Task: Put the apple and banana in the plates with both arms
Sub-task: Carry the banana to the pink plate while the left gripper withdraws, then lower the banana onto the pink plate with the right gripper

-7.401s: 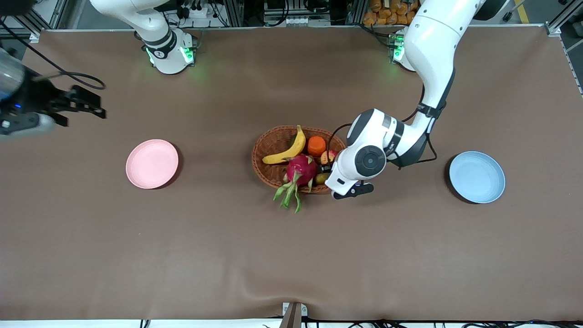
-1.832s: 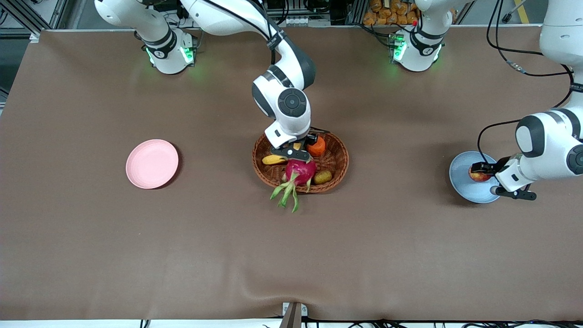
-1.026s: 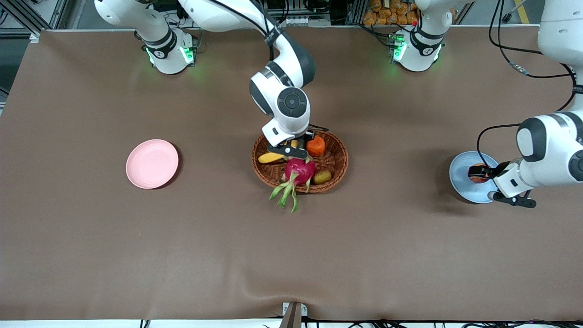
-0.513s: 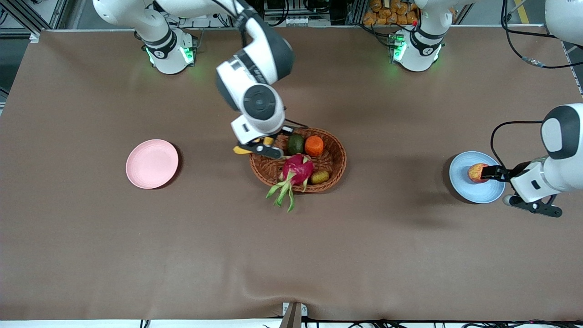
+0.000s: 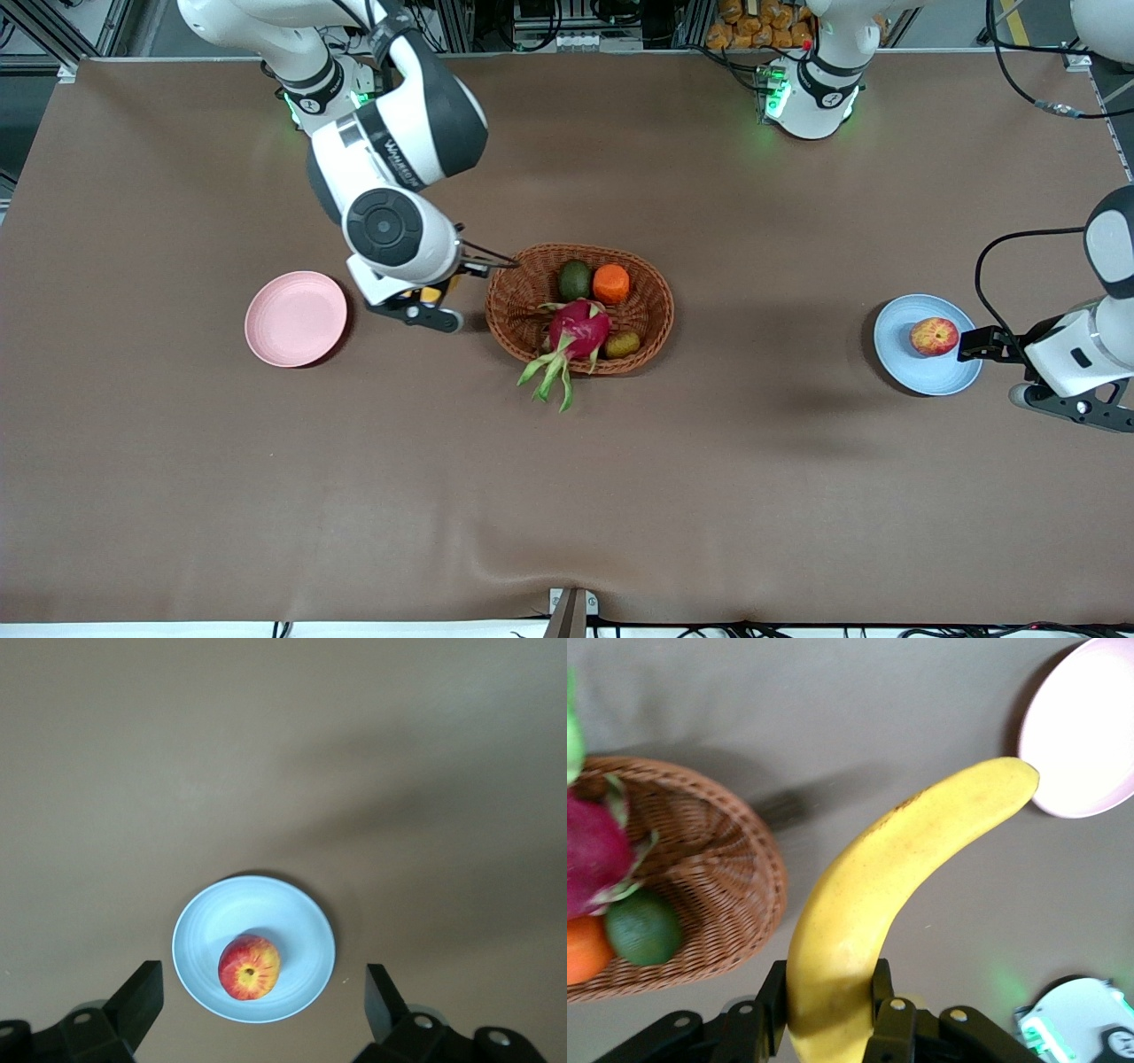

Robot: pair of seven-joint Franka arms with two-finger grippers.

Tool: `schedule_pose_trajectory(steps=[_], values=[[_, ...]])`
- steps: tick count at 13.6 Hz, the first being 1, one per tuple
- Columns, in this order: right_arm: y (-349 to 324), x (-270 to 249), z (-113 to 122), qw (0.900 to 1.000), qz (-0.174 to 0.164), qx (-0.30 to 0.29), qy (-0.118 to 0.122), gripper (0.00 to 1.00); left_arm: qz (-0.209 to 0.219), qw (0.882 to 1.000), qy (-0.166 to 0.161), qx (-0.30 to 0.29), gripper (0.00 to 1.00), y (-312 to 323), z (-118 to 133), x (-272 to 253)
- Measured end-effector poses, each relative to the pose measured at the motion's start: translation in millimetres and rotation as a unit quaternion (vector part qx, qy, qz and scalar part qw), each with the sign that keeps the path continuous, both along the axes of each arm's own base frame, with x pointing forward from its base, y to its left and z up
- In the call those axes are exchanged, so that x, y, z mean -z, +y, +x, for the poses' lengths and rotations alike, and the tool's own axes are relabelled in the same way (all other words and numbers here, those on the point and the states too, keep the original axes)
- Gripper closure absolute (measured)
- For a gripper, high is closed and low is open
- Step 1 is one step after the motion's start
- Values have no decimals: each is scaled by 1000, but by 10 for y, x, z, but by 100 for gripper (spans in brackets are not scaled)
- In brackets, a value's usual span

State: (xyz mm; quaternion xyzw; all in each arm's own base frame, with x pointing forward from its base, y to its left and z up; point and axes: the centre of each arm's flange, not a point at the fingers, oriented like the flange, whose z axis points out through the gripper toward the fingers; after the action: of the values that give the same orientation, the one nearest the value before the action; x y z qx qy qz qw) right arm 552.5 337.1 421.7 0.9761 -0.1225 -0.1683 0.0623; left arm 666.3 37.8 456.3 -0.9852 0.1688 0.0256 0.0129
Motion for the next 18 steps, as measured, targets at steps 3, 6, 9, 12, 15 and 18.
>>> schedule_pose_trajectory(steps=[3, 6, 9, 12, 15, 18], values=[[-389, 7, 156, 1000, -12, -20, 6, 59, 2, 999, -19, -28, 0, -420, -170, -569], [-792, 1, 307, 999, -23, -46, 7, 59, 10, 996, 2, -92, 0, -713, -535, -1054], [-1247, 7, 439, 997, -18, -69, 14, 59, 20, 987, 2, -162, 0, -904, -845, -1454], [-1602, 67, 517, 996, -19, -80, 15, 59, 22, 981, -3, -194, 0, -841, -1085, -1767], [-1786, 272, 534, 994, -28, -103, -1, 59, 16, 982, -9, -189, 0, -686, -1275, -1998], [-2178, 637, 388, 994, -14, -108, 2, 59, -12, 981, 0, -195, 0, -393, -1326, -1995]])
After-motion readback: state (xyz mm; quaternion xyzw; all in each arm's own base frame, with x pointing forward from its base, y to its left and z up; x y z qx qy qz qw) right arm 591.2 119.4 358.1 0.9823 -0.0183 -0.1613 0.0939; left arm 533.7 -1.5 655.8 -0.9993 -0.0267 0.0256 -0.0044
